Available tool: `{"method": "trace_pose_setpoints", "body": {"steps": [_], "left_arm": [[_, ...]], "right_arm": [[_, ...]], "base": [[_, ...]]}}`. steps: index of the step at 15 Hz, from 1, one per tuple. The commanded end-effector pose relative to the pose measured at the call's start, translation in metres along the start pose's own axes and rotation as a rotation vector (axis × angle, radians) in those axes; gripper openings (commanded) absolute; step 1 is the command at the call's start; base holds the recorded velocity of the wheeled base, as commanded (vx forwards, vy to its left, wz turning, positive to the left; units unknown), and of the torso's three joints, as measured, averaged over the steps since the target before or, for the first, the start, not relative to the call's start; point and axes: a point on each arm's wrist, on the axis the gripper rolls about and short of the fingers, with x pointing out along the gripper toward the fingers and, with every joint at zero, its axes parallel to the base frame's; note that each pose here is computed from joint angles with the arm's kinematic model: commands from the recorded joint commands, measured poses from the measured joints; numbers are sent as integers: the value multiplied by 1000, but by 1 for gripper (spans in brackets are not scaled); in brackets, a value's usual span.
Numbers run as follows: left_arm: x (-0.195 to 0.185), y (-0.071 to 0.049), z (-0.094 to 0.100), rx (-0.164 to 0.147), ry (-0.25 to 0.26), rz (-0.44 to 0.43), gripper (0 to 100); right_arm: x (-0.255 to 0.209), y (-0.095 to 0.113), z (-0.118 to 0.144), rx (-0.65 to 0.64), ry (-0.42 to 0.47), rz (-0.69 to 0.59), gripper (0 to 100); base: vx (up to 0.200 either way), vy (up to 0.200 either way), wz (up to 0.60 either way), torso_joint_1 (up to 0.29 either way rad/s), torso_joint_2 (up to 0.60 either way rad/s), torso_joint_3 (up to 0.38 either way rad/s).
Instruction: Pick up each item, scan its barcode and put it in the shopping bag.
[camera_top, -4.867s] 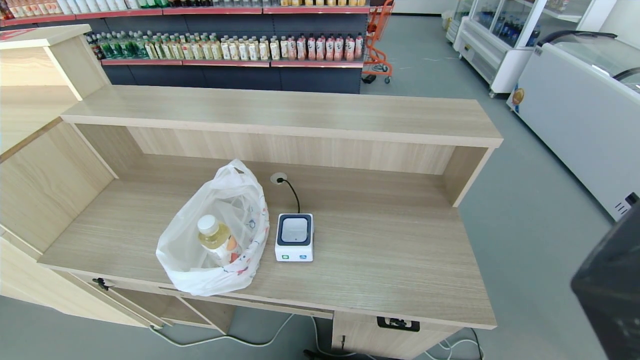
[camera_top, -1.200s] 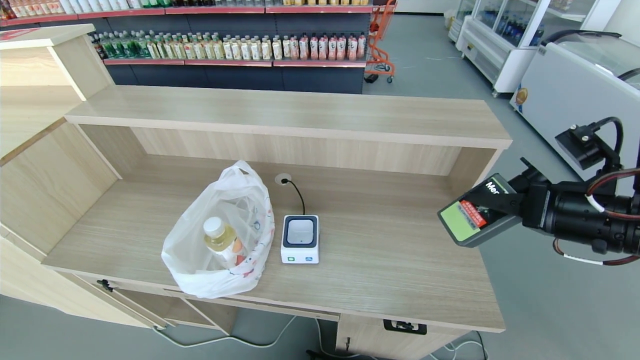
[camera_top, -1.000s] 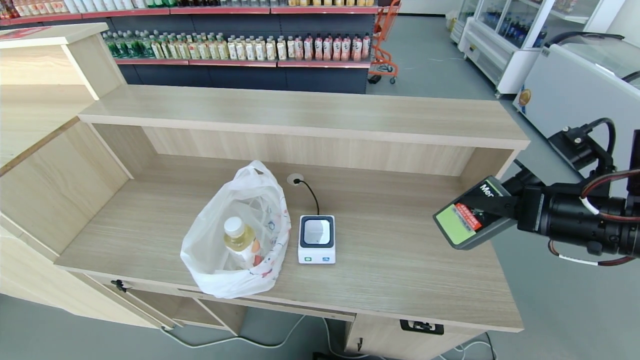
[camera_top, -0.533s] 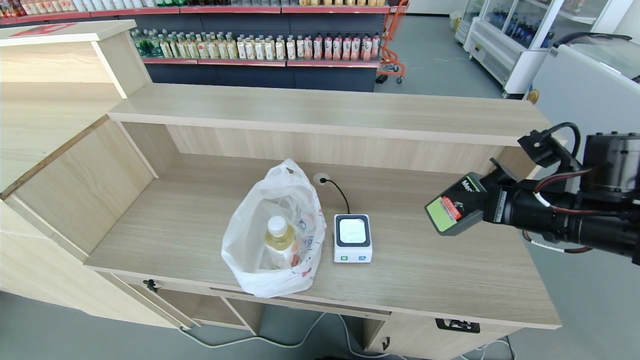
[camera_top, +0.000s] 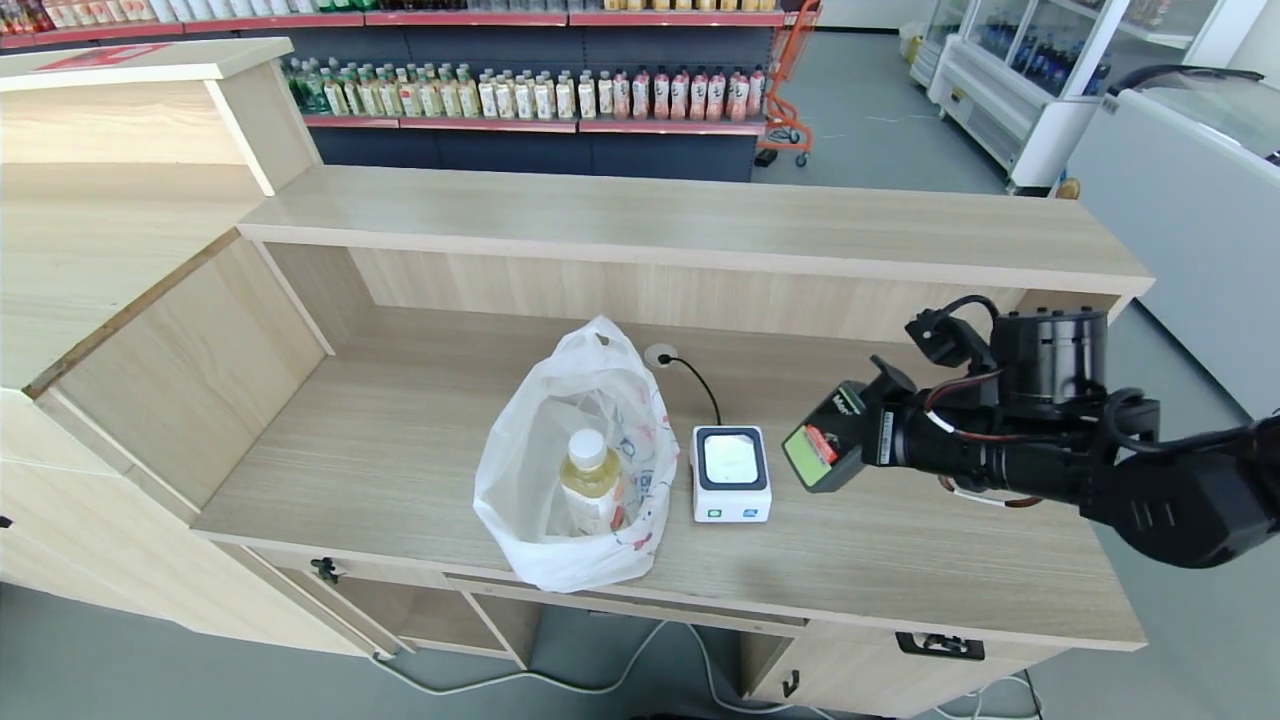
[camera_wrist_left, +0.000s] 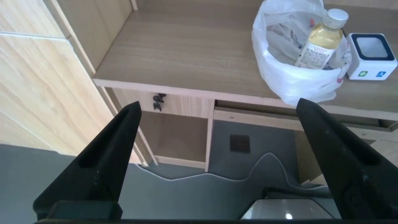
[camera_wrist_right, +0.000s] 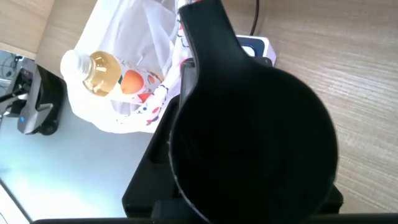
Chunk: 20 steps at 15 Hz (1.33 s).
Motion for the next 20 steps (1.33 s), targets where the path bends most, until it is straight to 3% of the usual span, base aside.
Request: {"method": "trace_pose_setpoints", "body": {"steps": [1,8,20], "left_arm": [[0,0,0,0,0,0,100],[0,0,0,-2,0,0,100],[0,0,0,-3,0,0,100]], "right_arm": [[27,-10,-9,2,34,-7,0],[52,-13,-21,4,75,-1,0],[104,-7,-23,-35,58,17,0]], "base": [[0,0,0,0,0,0],[0,0,0,0,0,0],[0,0,0,0,0,0]]}}
